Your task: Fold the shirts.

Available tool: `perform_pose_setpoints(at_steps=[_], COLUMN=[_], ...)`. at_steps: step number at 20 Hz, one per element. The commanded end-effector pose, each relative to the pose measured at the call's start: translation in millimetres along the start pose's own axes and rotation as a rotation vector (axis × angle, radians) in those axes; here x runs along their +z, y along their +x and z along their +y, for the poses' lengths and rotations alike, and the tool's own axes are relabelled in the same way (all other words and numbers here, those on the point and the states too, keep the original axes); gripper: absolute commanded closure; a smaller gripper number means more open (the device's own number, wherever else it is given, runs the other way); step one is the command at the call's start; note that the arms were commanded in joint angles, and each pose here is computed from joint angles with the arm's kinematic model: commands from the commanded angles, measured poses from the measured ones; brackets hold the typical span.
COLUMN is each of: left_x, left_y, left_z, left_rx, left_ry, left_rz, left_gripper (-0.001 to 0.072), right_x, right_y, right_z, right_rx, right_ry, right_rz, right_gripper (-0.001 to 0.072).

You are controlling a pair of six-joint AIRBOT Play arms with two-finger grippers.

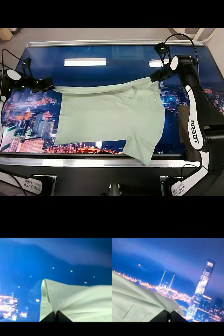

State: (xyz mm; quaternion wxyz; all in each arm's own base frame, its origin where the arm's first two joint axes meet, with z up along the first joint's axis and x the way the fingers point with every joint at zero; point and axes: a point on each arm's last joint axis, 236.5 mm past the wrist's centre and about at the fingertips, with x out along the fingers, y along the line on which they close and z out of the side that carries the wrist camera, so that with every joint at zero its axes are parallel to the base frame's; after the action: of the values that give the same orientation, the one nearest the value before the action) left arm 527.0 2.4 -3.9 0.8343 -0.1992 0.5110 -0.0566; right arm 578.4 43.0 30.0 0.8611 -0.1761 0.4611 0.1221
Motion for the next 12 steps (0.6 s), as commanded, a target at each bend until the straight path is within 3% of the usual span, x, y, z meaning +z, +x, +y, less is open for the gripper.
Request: perform_pose_setpoints(at_steps=[1, 5, 12], left_x=[-32.5, -105.0, -136.5], left_y=[-3.5, -1.3, 17.9], left_z=[-4.6, 0.2, 12.8], left_rx=[-0.013, -0.007, 0.017], left_ry=[0.092, 0.096, 0.068], left_rz=[0.142, 0.409, 0.502], left_gripper=[0.0683, 0.0684, 0.0684], right_x=[-41.9, -107.9, -149.6], right_y=[-13.2, -4.6, -0.5], right_z=[0.4, 25.0, 51.9], right_rx=[0.013, 0.127, 0.22], right_ry=[-0.113, -0.096, -0.053], right_rz=[0.181, 0.394, 0.521], right_gripper=[0.0696, 0.0697, 0.0697])
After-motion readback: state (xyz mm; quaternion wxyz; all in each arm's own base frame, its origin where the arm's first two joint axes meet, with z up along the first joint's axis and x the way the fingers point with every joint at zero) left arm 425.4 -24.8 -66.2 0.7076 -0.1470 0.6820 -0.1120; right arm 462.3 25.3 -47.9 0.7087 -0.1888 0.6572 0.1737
